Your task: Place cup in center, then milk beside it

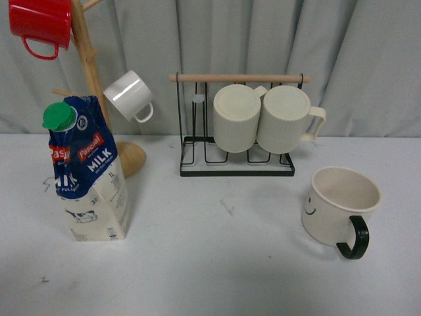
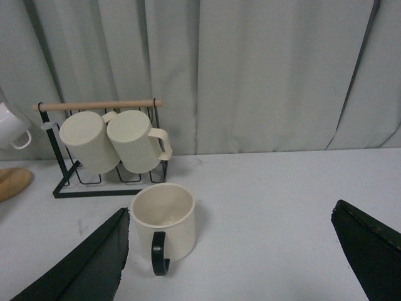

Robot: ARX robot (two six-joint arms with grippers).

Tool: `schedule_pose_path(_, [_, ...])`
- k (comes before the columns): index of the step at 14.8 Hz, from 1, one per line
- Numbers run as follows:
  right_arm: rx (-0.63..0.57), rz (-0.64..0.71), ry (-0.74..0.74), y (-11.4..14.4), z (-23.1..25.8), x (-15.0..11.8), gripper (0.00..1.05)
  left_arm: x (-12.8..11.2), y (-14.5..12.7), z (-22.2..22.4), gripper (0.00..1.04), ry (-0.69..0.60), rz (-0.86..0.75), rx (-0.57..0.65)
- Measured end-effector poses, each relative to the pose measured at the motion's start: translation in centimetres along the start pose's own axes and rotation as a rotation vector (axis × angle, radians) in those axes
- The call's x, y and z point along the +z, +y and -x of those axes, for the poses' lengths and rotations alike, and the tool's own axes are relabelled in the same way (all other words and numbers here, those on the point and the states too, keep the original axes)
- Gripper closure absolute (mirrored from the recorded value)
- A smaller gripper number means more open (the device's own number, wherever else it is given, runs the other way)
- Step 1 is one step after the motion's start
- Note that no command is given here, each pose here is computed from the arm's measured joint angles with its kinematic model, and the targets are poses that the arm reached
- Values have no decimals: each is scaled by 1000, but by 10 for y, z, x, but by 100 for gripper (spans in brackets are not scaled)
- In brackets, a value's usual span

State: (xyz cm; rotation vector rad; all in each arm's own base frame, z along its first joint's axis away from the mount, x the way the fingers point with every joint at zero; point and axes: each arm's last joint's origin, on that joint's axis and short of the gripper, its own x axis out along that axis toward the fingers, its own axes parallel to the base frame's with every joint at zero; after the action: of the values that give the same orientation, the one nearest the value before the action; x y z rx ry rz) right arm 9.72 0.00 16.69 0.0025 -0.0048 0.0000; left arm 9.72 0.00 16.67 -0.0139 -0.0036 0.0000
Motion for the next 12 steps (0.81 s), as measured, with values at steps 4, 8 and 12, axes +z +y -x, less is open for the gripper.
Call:
schedule_pose_path(4, [0,0,0,0,0,0,6,0,0,0,7,0,0,0])
schedule_pose_path(8, [0,0,0,0,0,0,6,0,0,0,7,0,0,0])
schedule_pose_path(12, [0,0,0,0,0,0,6,0,0,0,7,0,0,0])
